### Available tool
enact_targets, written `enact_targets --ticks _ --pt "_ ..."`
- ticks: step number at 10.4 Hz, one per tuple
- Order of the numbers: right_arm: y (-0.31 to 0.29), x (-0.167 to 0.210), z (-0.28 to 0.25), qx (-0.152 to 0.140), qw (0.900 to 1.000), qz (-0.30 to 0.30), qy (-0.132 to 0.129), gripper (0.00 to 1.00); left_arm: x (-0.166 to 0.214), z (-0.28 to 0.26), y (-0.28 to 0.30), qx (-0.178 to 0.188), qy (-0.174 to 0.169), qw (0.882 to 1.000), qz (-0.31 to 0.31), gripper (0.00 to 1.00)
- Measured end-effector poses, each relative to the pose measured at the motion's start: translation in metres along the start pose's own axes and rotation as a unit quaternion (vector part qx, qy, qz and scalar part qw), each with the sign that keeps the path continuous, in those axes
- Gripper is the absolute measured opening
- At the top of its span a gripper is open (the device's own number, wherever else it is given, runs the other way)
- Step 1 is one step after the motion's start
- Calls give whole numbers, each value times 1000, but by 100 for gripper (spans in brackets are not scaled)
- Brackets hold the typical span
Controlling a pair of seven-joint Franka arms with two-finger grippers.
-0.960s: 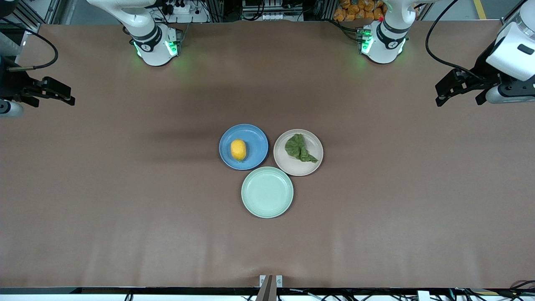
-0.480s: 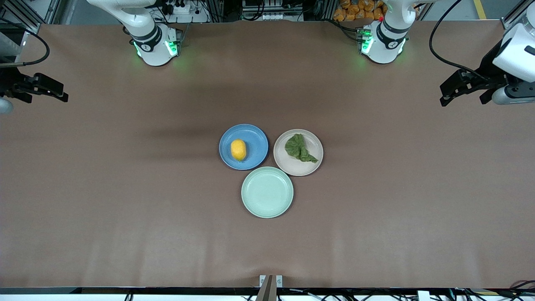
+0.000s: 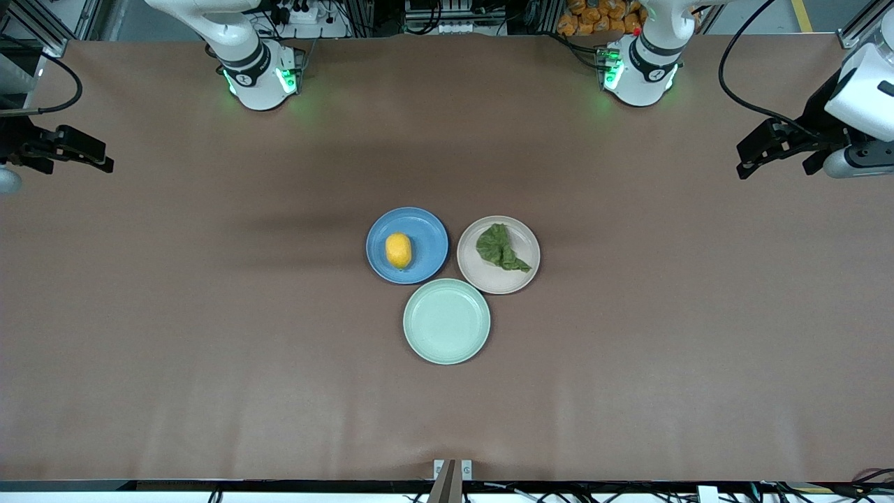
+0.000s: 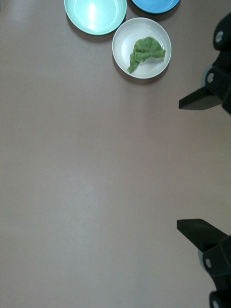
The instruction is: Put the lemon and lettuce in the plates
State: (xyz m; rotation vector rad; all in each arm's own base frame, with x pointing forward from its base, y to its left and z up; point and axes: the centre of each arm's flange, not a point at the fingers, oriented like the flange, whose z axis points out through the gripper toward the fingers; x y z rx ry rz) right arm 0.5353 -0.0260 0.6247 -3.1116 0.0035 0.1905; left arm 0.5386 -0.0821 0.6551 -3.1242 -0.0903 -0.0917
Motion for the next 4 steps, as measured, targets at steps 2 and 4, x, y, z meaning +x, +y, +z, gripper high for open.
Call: enact_targets --ticks 2,4 --pt "0 0 0 0 1000 0 0 100 1 5 0 1 -9 1000 0 100" --pt "-1 1 1 0 1000 -1 -1 100 1 12 -1 4 -26 1000 0 100"
